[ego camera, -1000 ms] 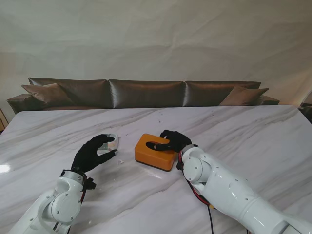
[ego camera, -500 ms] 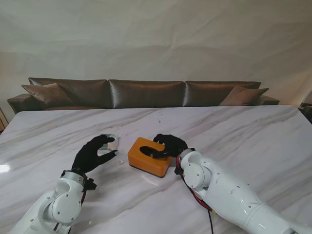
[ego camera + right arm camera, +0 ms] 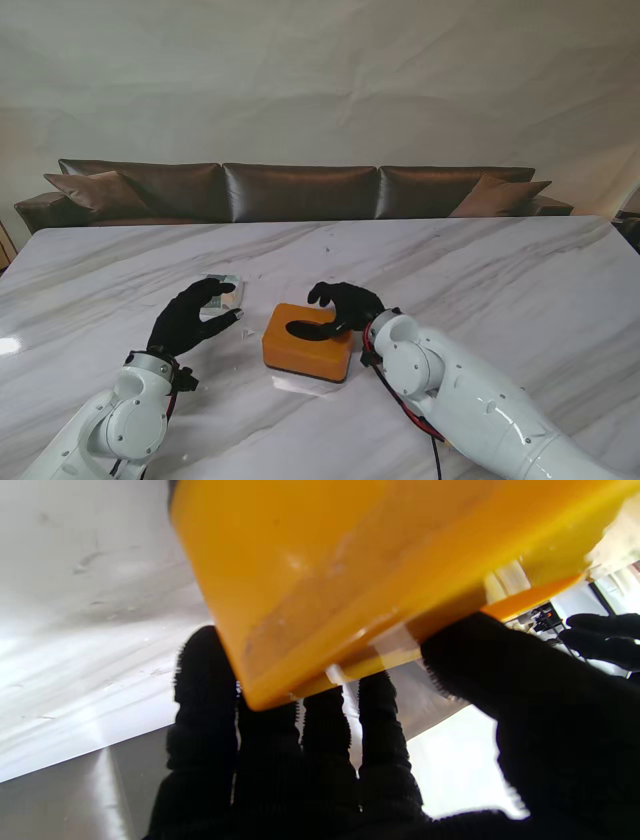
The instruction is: Refill a tissue box and feed the first sheet
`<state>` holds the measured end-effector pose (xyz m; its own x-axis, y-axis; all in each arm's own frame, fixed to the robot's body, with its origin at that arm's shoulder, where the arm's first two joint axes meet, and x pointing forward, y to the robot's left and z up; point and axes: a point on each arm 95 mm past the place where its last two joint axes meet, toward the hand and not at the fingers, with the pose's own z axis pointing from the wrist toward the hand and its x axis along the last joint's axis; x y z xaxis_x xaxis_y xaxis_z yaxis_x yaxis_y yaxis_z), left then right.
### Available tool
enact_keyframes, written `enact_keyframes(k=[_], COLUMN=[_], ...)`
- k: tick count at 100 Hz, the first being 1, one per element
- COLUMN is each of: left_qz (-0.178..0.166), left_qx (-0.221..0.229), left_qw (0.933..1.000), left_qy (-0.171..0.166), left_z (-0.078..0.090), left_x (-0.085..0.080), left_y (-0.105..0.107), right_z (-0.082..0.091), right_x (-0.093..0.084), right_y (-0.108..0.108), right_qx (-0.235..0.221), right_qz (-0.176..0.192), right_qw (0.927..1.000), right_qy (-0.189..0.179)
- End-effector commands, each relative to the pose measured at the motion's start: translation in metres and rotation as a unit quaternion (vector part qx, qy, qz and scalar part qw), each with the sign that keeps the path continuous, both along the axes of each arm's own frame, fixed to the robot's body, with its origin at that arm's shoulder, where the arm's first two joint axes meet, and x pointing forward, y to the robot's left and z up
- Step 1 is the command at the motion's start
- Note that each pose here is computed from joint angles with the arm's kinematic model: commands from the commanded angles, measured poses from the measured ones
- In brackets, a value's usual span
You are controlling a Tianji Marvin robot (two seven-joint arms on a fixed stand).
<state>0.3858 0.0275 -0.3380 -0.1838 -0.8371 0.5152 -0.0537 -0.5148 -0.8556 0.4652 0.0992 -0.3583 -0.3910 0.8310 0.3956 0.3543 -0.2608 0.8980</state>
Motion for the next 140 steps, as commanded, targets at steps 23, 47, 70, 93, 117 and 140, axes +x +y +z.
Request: enact_keyframes(k=[23, 47, 70, 93, 117, 140], left_qz=[-0.003, -0.005, -0.003, -0.005, -0.010, -0.014], left_qx=[-0.006, -0.007, -0.007, -0.007, -0.010, -0.016], left_qw=[1.0000, 0.9999, 1.0000, 1.0000, 0.9999, 0.9998], left_qy=[0.006, 0.006, 0.006, 0.002, -0.003, -0.004], left_z=[-0.002, -0.002, -0.002, -0.001, -0.001, -0.004], left_x=[0.000, 0.001, 0.000, 0.001, 0.001, -0.003], left_y=[-0.005, -0.008, -0.007, -0.006, -0.004, 0.001], right_z=[0.004, 0.006, 0.017, 0.043, 0.060, 0.060], right_x=[-0.010, -0.014, -0.017, -0.029, -0.055, -0.077], right_y=[-0.007, -0.008, -0.007, -0.002, 0.005, 0.016], right_qx=[-0.011, -0.008, 0.005, -0.003, -0.061, -0.100], right_qz=[0.021, 0.025, 0.008, 0.005, 0.026, 0.038], right_qw=[0.9997, 0.9997, 0.9997, 0.9984, 0.9946, 0.9896], right_qy=[-0.002, -0.004, -0.023, -0.056, -0.080, -0.096])
